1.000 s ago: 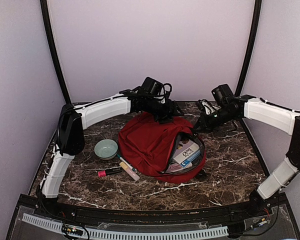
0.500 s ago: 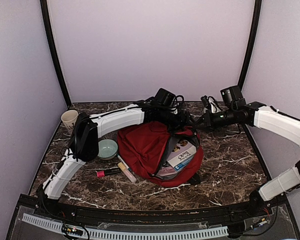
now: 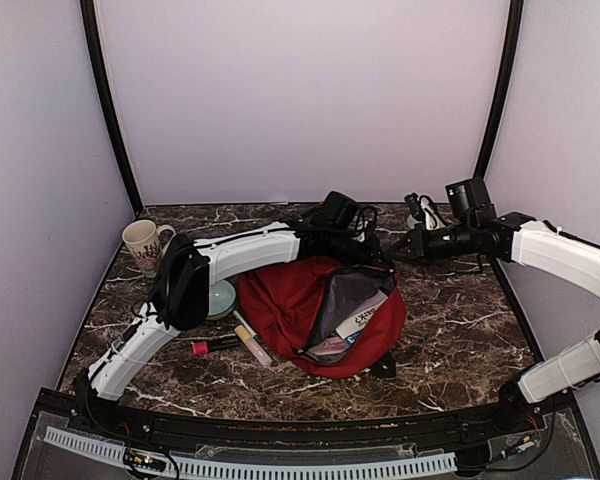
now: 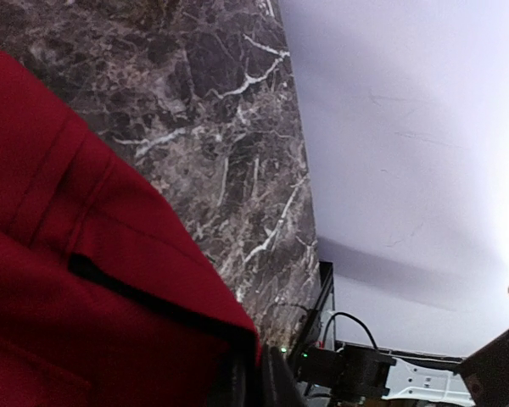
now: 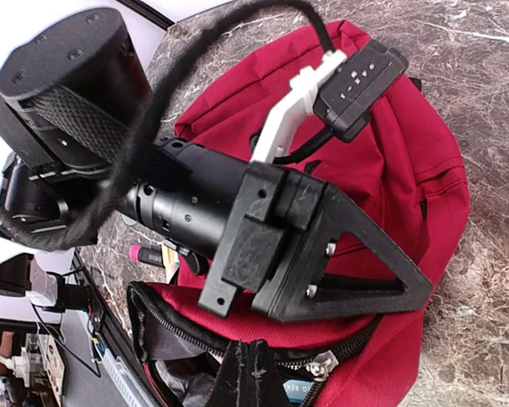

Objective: Pack the student bag
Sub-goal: Zip the student bag into the largest pocket of the bag, then pick up the largest pocket of the bag from the student bag, then hold the largest pocket of the student bag.

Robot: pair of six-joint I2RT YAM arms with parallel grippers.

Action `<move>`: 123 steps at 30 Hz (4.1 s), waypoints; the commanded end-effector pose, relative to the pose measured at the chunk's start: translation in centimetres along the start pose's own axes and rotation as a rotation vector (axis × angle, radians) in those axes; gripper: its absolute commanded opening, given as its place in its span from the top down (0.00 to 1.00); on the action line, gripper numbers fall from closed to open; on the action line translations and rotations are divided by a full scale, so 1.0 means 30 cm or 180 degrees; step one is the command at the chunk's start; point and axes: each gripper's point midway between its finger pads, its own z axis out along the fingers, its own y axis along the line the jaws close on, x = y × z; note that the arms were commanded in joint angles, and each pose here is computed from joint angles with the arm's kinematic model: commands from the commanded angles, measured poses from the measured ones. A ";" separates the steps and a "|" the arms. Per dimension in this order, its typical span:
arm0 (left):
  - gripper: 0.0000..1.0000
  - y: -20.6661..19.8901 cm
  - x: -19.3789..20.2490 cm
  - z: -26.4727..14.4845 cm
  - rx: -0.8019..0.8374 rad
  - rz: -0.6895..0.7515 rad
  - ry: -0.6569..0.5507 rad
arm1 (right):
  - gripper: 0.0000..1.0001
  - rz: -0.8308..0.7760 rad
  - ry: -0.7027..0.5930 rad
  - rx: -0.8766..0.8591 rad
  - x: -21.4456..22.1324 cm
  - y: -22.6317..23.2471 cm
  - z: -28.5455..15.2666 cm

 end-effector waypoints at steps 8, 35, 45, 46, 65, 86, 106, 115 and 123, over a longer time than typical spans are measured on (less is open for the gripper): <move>1.00 0.008 -0.057 -0.051 -0.0101 -0.0051 -0.0247 | 1.00 -0.0298 0.0026 -0.0426 0.051 0.107 -0.075; 1.00 -0.034 -0.174 -0.127 -0.0106 0.0225 -0.0649 | 1.00 -0.0212 -0.0151 0.0013 0.102 0.222 -0.169; 0.50 -0.301 -0.151 -0.340 0.0001 0.1354 -0.0733 | 0.51 0.0440 -0.0353 0.1339 0.087 -0.097 -0.227; 0.49 -0.321 -0.141 -0.368 -0.0033 0.1513 -0.0727 | 0.50 0.0522 -0.0312 0.1342 0.095 -0.113 -0.219; 0.44 -0.235 0.060 -0.562 -0.1081 0.2439 -0.0428 | 0.50 0.1022 0.0526 0.0591 0.258 -0.095 -0.092; 0.47 -0.170 0.150 -0.657 -0.1218 0.2330 -0.0426 | 0.68 0.1292 0.0369 0.0484 0.225 -0.147 0.021; 0.49 -0.176 0.156 -0.576 -0.1093 0.2258 -0.0395 | 0.87 0.0981 0.0586 0.0764 0.254 -0.147 -0.060; 0.50 -0.211 0.150 -0.506 -0.0993 0.2297 -0.0362 | 0.95 0.0948 0.0586 0.0776 0.259 -0.151 -0.065; 0.49 -0.212 0.153 -0.477 -0.0912 0.2262 -0.0331 | 1.00 0.0845 0.0607 0.0763 0.248 -0.151 -0.067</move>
